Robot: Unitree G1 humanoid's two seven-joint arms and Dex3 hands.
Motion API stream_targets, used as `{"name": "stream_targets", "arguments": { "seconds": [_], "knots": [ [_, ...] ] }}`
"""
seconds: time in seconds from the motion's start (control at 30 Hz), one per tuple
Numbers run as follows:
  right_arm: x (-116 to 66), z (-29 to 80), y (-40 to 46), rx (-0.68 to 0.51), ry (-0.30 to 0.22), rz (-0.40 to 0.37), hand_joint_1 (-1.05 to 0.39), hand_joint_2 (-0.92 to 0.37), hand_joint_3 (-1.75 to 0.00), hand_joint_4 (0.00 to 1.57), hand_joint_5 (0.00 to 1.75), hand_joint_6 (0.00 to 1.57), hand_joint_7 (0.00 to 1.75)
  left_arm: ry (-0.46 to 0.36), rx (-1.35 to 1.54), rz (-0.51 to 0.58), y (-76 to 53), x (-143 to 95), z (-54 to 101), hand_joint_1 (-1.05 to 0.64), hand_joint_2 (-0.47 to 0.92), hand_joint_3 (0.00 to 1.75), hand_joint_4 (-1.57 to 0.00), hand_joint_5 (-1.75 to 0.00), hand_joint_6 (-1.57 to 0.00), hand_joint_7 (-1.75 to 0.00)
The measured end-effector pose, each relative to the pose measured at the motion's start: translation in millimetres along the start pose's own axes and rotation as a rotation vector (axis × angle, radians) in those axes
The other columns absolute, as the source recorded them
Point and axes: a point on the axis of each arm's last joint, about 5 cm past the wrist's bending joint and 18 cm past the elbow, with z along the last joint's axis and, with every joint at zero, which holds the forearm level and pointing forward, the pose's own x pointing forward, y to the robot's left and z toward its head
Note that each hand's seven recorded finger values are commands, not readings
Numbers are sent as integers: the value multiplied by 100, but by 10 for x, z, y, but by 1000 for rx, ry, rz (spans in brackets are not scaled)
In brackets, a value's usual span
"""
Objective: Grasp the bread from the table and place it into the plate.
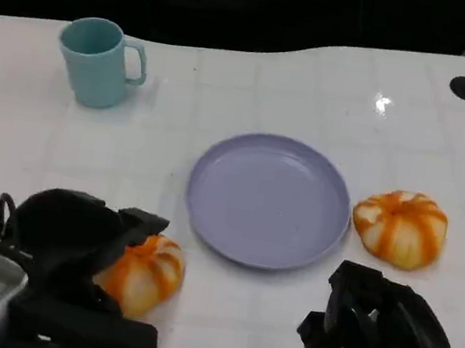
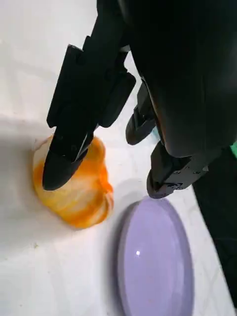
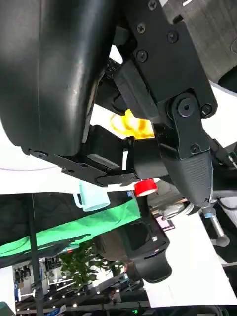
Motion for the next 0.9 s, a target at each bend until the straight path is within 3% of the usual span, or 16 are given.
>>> {"name": "stream_targets", "arguments": {
  "seconds": [0.37, 0.53, 0.57, 0.6, 0.63, 0.67, 0.7, 0.73, 0.77, 0.83, 0.9],
  "knots": [
    [-29, 9, 18, -3, -2, -2, -97, -92, -33, 119, 166, 103, 151, 44, -2, -117, -166, 188, -43, -73, 92, 3, -42, -11, -29, 0],
    [-34, 11, 17, -5, -3, -1, -97, -92, -34, 119, 165, 103, 151, 60, 3, -68, -306, 284, -99, -50, 92, 5, -60, -20, -44, -6],
    [-37, 10, 15, -5, -3, -2, -97, -92, -34, 119, 165, 102, 151, 56, 1, -43, -354, 294, -112, -44, 92, 8, -58, -47, -50, -4],
    [-38, 10, 14, -5, -3, -2, -97, -92, -34, 119, 165, 102, 151, 47, 0, -15, -400, 301, -121, -39, 92, 11, -55, -94, -61, -5],
    [-40, 10, 14, -5, -3, -3, -97, -92, -34, 118, 165, 102, 151, 34, 0, 19, -443, 307, -131, -34, 92, 16, -56, -126, -73, -8],
    [-41, 9, 13, -5, -3, -3, -97, -92, -33, 119, 165, 103, 151, 21, 3, 59, -486, 313, -142, -29, 92, 25, -64, -147, -92, -16],
    [-41, 10, 14, -4, -3, -3, -97, -92, -32, 119, 165, 103, 150, 7, 4, 102, -528, 317, -157, -27, 92, 29, -67, -154, -98, -18],
    [-41, 11, 15, -5, -4, -2, -97, -92, -31, 119, 165, 103, 150, -4, 3, 137, -567, 319, -172, -26, 90, 46, -74, -166, -109, -36],
    [-42, 11, 15, -4, -4, -3, -97, -92, -31, 119, 165, 103, 150, -14, 1, 170, -601, 325, -188, -25, 87, 58, -78, -170, -106, -58],
    [-51, 8, 14, -3, -3, -5, -97, -92, -31, 119, 164, 104, 150, -25, 2, 215, -648, 343, -217, -25, 80, 63, -82, -174, -86, -121],
    [-59, 4, 13, -2, -1, -8, -98, -92, -31, 120, 164, 104, 150, -33, 11, 254, -684, 360, -235, -24, 77, 64, -84, -174, -74, -150]
  ]
}}
